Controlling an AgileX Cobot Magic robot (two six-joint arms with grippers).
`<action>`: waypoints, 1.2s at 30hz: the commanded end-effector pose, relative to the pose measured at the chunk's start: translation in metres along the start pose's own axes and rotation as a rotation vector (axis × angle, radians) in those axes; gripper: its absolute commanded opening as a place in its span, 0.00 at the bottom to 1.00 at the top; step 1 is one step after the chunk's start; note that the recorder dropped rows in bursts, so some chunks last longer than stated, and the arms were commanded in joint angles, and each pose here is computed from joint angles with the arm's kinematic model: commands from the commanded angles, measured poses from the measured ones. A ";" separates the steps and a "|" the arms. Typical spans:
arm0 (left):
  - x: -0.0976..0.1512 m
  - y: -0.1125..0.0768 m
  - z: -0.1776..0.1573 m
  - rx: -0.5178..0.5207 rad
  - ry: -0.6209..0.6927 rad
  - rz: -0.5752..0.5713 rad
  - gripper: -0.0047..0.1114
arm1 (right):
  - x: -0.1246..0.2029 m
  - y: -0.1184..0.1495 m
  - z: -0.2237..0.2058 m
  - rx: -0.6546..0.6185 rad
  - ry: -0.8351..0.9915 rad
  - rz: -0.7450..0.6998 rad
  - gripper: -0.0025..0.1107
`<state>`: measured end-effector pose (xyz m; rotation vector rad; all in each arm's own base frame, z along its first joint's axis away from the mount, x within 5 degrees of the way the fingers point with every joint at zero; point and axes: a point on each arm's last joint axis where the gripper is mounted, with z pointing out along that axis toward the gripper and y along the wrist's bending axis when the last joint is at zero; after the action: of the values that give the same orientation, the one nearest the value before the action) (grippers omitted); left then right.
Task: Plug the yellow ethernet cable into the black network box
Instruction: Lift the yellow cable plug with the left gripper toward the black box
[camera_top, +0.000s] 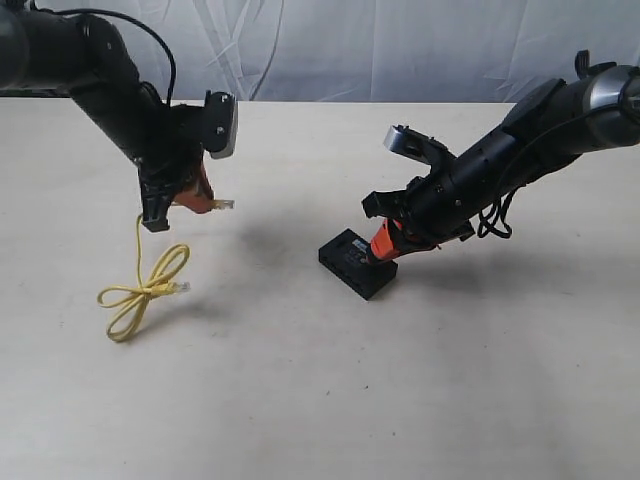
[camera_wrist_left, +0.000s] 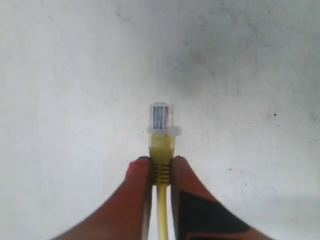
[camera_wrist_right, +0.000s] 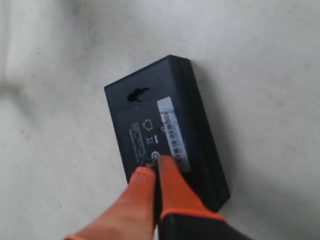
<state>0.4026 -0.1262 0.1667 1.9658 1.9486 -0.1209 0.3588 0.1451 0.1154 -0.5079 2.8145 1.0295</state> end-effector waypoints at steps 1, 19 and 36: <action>-0.012 0.000 -0.034 -0.058 -0.019 -0.101 0.04 | -0.001 0.001 -0.001 0.003 -0.006 -0.008 0.02; -0.048 -0.051 -0.086 -0.211 0.109 -0.420 0.04 | -0.001 0.001 -0.001 -0.003 0.000 -0.008 0.02; -0.069 -0.125 -0.037 -0.007 0.106 -0.486 0.04 | 0.000 0.003 -0.001 -0.027 0.012 0.002 0.02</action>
<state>0.2727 -0.1741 0.2058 1.4623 2.4535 -0.0718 0.3579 0.1454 0.1157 -0.5138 2.8184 1.0412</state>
